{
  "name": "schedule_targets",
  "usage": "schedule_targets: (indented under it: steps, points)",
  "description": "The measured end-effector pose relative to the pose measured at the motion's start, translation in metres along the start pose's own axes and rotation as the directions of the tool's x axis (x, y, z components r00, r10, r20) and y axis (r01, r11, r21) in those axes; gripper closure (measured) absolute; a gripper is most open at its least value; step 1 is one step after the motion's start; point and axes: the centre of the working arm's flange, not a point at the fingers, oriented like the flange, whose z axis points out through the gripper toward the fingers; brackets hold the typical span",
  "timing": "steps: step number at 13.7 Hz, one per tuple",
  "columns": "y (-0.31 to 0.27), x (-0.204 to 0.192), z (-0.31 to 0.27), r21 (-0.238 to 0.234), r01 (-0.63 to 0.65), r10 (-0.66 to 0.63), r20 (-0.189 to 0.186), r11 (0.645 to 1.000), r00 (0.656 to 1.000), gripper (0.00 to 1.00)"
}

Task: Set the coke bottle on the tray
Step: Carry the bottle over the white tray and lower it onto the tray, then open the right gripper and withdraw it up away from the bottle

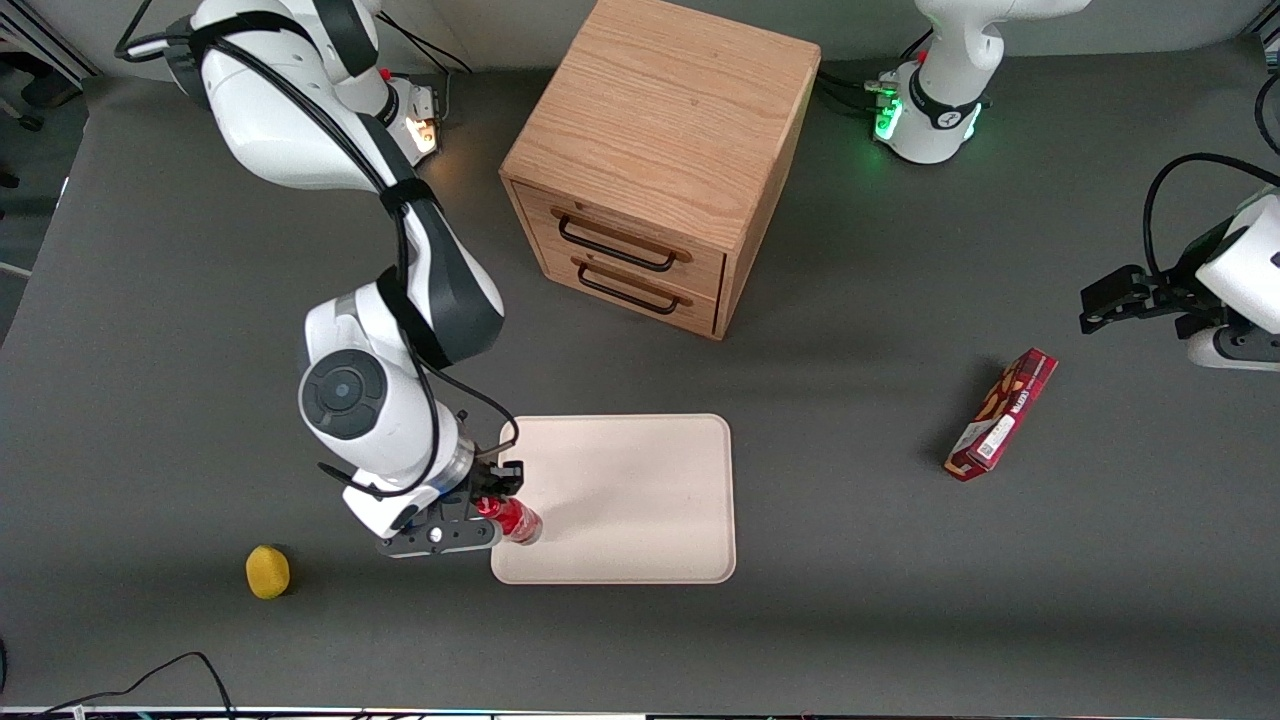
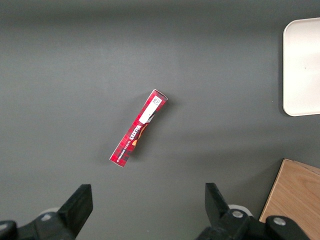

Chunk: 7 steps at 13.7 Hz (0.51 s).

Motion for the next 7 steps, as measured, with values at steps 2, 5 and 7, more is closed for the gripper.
schedule_targets:
  steps: [2, 5, 7]
  points:
    - [0.001, 0.003, 0.013, -0.001, -0.006, 0.006, -0.013, 1.0, 1.0, 0.7]
    - [0.002, 0.005, 0.026, -0.002, -0.008, 0.008, -0.021, 1.0, 1.0, 0.7]
    - [0.002, 0.006, 0.034, -0.002, -0.008, 0.008, -0.022, 1.0, 1.0, 0.7]
